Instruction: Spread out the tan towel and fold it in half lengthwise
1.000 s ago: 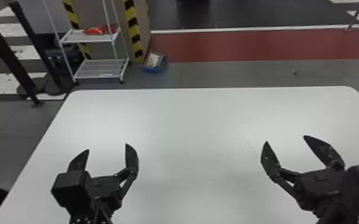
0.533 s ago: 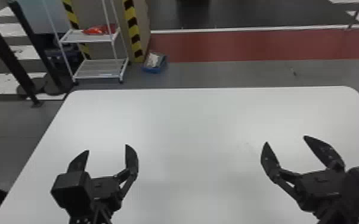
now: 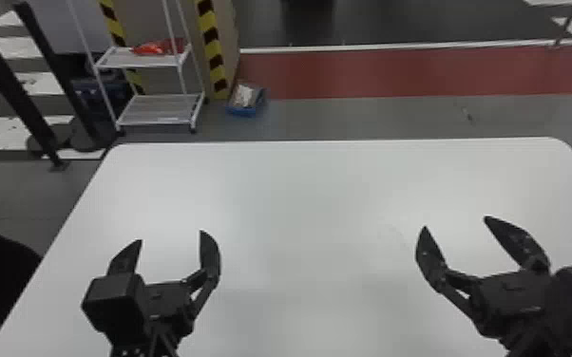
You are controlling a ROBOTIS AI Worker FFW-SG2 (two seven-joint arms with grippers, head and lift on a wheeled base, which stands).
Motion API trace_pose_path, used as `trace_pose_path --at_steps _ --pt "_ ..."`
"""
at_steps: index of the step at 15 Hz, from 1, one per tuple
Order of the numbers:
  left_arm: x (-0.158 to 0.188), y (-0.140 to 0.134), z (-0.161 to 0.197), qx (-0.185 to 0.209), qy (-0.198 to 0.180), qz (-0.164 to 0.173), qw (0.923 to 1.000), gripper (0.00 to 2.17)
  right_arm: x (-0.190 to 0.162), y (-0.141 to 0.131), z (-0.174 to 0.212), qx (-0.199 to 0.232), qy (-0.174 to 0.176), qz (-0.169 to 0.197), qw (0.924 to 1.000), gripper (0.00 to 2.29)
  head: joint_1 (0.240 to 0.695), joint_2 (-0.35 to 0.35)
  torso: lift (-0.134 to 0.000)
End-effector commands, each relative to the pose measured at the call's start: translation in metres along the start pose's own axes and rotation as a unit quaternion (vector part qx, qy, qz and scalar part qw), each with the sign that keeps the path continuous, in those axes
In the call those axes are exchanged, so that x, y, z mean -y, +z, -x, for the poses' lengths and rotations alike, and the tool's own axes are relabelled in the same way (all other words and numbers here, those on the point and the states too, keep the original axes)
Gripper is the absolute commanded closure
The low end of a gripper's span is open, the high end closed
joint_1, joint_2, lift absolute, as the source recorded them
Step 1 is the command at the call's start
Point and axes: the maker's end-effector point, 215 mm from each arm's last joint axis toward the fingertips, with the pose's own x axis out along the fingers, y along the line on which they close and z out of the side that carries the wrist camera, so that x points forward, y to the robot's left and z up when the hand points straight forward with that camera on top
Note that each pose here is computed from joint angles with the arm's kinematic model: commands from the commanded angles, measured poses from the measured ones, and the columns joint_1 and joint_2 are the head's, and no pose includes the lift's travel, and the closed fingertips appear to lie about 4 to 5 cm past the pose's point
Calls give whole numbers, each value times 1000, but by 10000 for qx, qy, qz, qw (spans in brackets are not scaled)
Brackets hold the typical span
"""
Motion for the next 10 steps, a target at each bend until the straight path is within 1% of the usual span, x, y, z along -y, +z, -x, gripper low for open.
trace_pose_path --at_steps 1,10 --pt "0 0 0 -4 8 13 10000 49 0 0 0 -2 -1 -6 10000 83 695 88 -123" --pt "1 -3 0 -26 0 7 10000 49 2 -1 2 5 -19 -9 10000 83 695 86 -123"
